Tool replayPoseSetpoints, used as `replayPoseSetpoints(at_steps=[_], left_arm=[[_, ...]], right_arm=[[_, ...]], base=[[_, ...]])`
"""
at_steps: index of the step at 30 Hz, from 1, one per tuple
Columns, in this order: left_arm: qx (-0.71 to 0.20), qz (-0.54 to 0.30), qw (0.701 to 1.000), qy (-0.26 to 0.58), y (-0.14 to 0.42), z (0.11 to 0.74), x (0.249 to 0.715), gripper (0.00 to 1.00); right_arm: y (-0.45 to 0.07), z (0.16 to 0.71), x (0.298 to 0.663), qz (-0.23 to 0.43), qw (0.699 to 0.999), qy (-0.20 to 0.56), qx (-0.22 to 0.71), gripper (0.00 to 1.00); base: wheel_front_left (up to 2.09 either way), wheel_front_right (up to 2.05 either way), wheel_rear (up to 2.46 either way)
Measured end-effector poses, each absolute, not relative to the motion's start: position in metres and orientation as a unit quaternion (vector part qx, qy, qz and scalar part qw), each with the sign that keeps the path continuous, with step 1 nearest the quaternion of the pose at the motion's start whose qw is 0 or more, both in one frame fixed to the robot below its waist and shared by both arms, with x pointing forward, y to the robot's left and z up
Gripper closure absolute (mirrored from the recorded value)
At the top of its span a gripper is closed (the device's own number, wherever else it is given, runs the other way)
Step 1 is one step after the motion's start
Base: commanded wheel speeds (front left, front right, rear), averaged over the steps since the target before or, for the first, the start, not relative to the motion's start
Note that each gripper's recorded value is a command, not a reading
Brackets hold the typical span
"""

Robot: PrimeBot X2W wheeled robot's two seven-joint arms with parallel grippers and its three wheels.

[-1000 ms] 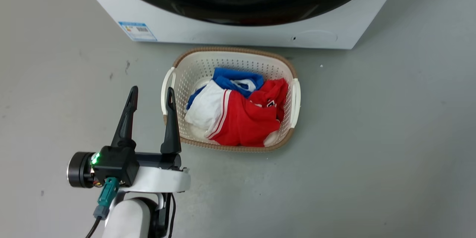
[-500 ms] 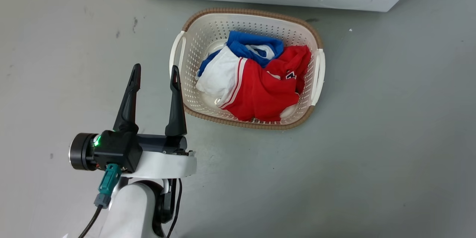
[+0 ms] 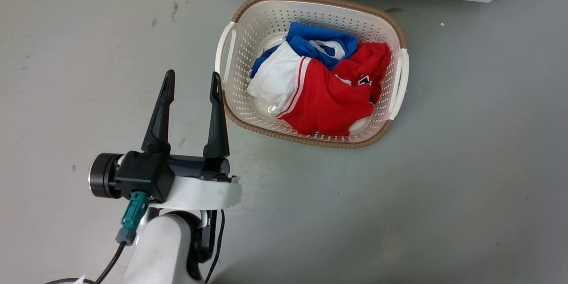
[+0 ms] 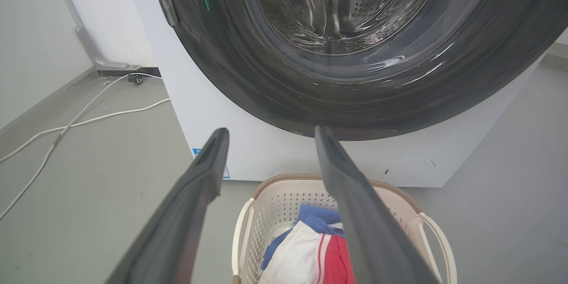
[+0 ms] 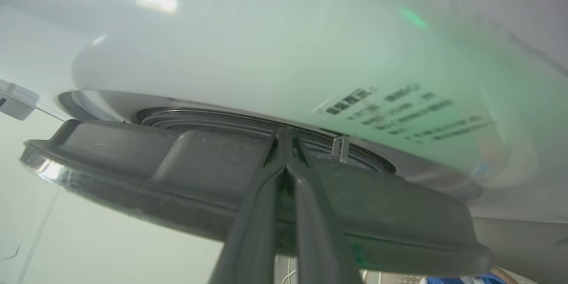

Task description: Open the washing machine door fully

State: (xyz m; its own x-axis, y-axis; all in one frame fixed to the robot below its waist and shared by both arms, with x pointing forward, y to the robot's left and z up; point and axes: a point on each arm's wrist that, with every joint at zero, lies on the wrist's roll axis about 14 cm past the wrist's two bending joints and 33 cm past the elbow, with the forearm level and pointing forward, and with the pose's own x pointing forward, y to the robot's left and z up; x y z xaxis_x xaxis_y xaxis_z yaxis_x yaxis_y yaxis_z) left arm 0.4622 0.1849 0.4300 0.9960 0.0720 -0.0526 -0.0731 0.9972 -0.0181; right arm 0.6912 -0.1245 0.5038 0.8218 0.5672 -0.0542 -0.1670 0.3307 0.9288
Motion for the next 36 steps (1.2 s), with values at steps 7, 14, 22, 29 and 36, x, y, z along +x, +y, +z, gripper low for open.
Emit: replayPoseSetpoints(at_steps=[7,14,22,29,36], left_arm=[[-0.011,0.043,0.998,0.032,0.188,0.427,0.46,0.0],[-0.011,0.044,0.999,0.028,0.187,0.429,0.461,0.0],[-0.012,0.041,0.999,0.02,0.186,0.435,0.463,0.0],[-0.012,0.039,0.999,0.011,0.184,0.443,0.461,0.0],[-0.012,0.035,0.999,0.005,0.183,0.448,0.459,0.0]], right_arm=[[-0.111,0.498,0.695,0.245,0.797,0.211,0.511,1.0],[-0.109,0.498,0.686,0.256,0.793,0.225,0.504,1.0],[-0.091,0.489,0.66,0.284,0.78,0.258,0.494,1.0],[-0.085,0.491,0.634,0.304,0.77,0.27,0.492,1.0],[-0.078,0.493,0.606,0.327,0.759,0.281,0.487,1.0]], base=[[0.0,0.0,0.0],[0.0,0.0,0.0],[0.0,0.0,0.0],[0.0,0.0,0.0],[0.0,0.0,0.0]])
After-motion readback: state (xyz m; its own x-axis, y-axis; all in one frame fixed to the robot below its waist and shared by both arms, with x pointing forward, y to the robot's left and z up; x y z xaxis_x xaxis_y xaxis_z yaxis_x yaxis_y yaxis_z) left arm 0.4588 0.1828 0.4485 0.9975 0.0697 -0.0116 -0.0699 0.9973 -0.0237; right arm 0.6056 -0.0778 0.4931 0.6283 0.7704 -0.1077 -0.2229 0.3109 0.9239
